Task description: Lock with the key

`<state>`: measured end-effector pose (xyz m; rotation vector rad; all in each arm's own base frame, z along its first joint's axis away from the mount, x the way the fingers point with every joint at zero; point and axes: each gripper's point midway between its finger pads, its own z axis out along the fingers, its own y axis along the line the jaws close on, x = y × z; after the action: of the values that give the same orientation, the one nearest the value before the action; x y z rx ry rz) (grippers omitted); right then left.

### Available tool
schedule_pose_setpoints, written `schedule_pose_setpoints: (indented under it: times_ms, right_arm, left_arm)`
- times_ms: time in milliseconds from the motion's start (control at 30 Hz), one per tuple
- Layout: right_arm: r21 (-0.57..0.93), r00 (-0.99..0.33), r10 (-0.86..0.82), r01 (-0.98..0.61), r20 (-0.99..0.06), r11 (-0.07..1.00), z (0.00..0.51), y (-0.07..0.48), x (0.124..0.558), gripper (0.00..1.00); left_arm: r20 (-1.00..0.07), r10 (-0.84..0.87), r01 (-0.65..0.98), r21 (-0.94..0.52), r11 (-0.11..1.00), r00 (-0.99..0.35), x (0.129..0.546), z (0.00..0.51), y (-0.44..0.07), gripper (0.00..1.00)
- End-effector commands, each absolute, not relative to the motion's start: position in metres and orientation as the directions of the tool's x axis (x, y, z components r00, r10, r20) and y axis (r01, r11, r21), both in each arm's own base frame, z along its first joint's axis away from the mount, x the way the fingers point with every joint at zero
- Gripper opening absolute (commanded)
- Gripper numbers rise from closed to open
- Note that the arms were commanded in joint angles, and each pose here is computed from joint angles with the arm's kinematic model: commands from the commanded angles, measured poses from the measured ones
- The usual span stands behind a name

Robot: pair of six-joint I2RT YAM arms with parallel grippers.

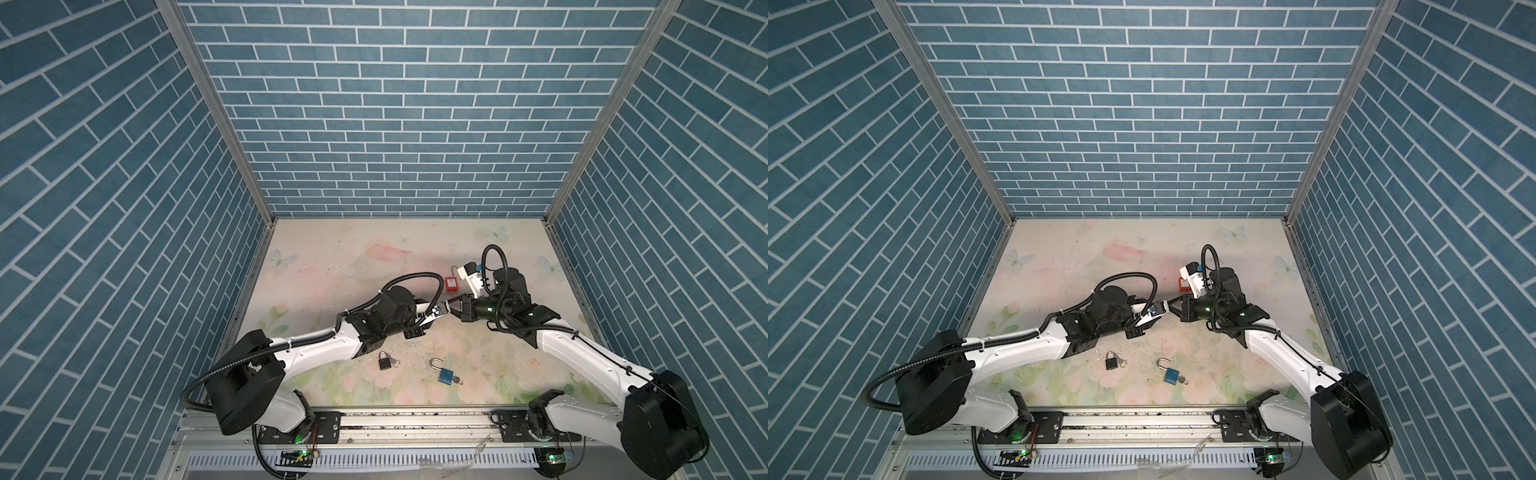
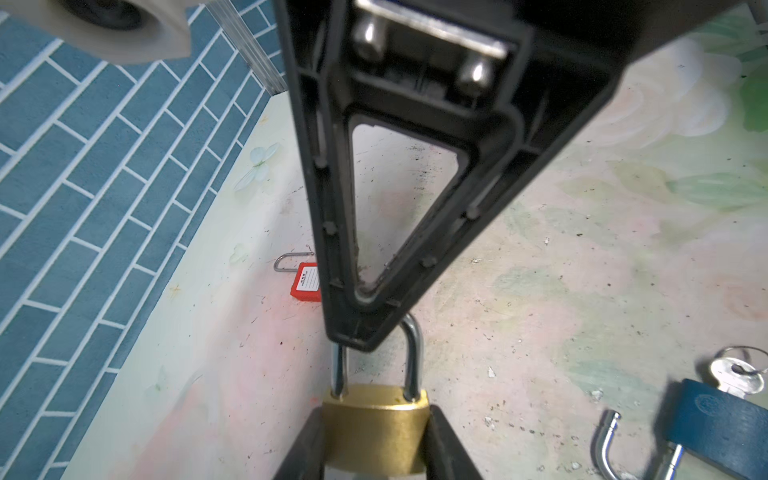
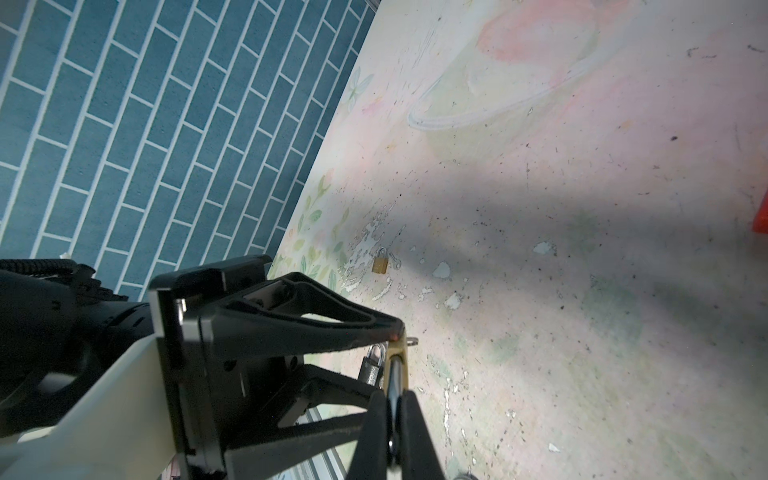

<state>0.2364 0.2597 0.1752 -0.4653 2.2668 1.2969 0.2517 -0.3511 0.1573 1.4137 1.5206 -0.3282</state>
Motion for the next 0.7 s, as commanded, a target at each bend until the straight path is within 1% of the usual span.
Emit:
schedule_pose_setpoints:
  times_ms: [0, 100, 300, 533, 667]
  right_arm:
    - [0.774, -0.913, -0.187, -0.407, -0.363, 0.485, 0.129, 0.267, 0.189, 0.0]
    - [0.775, -0.917, -0.194, -0.398, -0.348, 0.491, 0.124, 0.267, 0.188, 0.0]
    - [0.759, -0.916, -0.233, -0.4, -0.325, 0.513, 0.106, 0.268, 0.181, 0.0]
    - [0.752, -0.917, -0.264, -0.398, -0.3, 0.526, 0.089, 0.27, 0.174, 0.0]
    - [0.755, -0.922, -0.262, -0.385, -0.286, 0.531, 0.08, 0.27, 0.173, 0.0]
  left_arm:
    - [-0.868, 0.194, 0.733, 0.492, 0.469, 0.458, 0.261, 0.321, -0.383, 0.04]
    - [-0.868, 0.176, 0.729, 0.487, 0.481, 0.464, 0.262, 0.326, -0.382, 0.04]
    - [-0.871, 0.121, 0.745, 0.472, 0.471, 0.475, 0.256, 0.34, -0.383, 0.04]
    - [-0.892, 0.046, 0.766, 0.412, 0.494, 0.45, 0.264, 0.357, -0.376, 0.04]
    - [-0.889, 0.029, 0.763, 0.408, 0.501, 0.457, 0.268, 0.363, -0.373, 0.04]
